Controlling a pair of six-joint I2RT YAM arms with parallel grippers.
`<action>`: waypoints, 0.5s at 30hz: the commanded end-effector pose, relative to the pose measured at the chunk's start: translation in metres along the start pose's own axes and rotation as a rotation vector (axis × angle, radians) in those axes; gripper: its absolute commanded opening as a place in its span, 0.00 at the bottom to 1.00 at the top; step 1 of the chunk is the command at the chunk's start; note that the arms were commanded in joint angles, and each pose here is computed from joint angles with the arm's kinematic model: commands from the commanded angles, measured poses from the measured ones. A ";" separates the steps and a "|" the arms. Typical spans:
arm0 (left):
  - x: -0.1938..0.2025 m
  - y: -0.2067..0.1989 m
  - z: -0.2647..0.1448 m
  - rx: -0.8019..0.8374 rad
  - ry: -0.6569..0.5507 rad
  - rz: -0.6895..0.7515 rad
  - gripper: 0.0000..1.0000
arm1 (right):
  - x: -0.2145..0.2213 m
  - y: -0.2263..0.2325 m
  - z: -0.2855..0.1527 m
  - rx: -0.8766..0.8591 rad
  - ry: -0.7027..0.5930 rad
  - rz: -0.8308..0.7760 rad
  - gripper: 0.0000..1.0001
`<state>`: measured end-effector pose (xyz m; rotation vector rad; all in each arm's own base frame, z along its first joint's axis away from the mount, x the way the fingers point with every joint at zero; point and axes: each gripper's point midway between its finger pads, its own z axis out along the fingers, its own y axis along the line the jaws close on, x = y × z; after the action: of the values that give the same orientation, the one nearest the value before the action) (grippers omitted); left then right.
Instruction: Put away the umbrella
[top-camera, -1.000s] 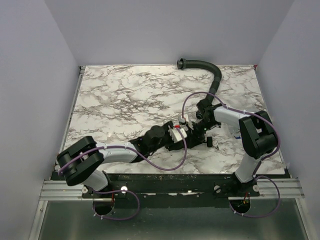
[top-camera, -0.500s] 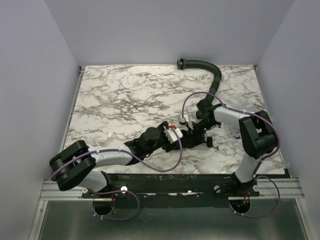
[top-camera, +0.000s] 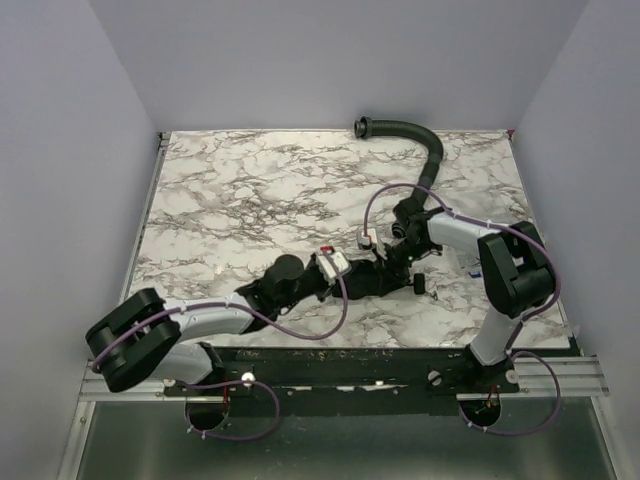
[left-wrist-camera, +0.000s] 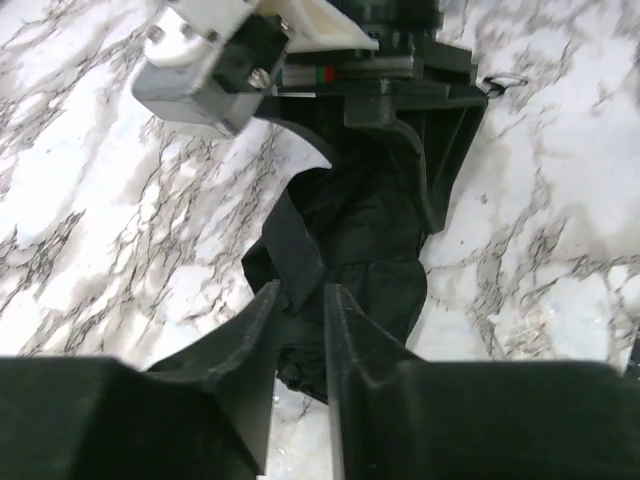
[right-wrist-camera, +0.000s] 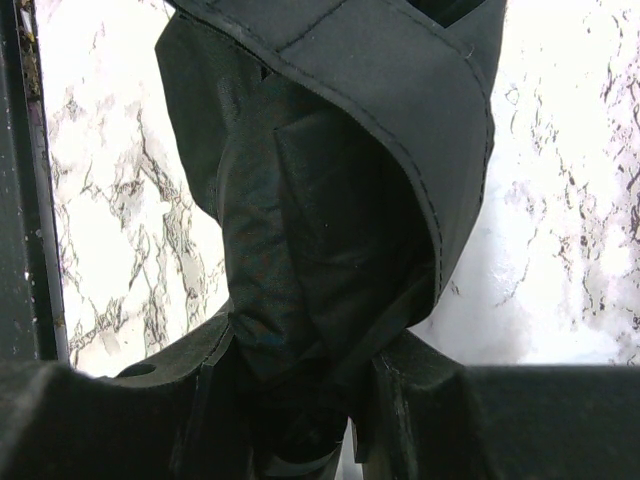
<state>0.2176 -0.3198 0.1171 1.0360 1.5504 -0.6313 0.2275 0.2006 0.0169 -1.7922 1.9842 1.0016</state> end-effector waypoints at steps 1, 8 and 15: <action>-0.030 -0.013 -0.011 0.146 -0.132 -0.142 0.27 | 0.054 0.000 0.019 0.003 0.200 0.042 0.05; -0.018 -0.019 -0.021 0.172 -0.142 -0.055 0.72 | 0.054 0.000 0.020 0.001 0.200 0.043 0.05; 0.000 0.008 -0.001 0.035 -0.050 0.049 0.77 | 0.055 0.000 0.021 -0.002 0.201 0.046 0.05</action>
<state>0.2039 -0.3128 0.1200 1.0570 1.4910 -0.7729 0.2274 0.2007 0.0168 -1.7927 1.9842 1.0020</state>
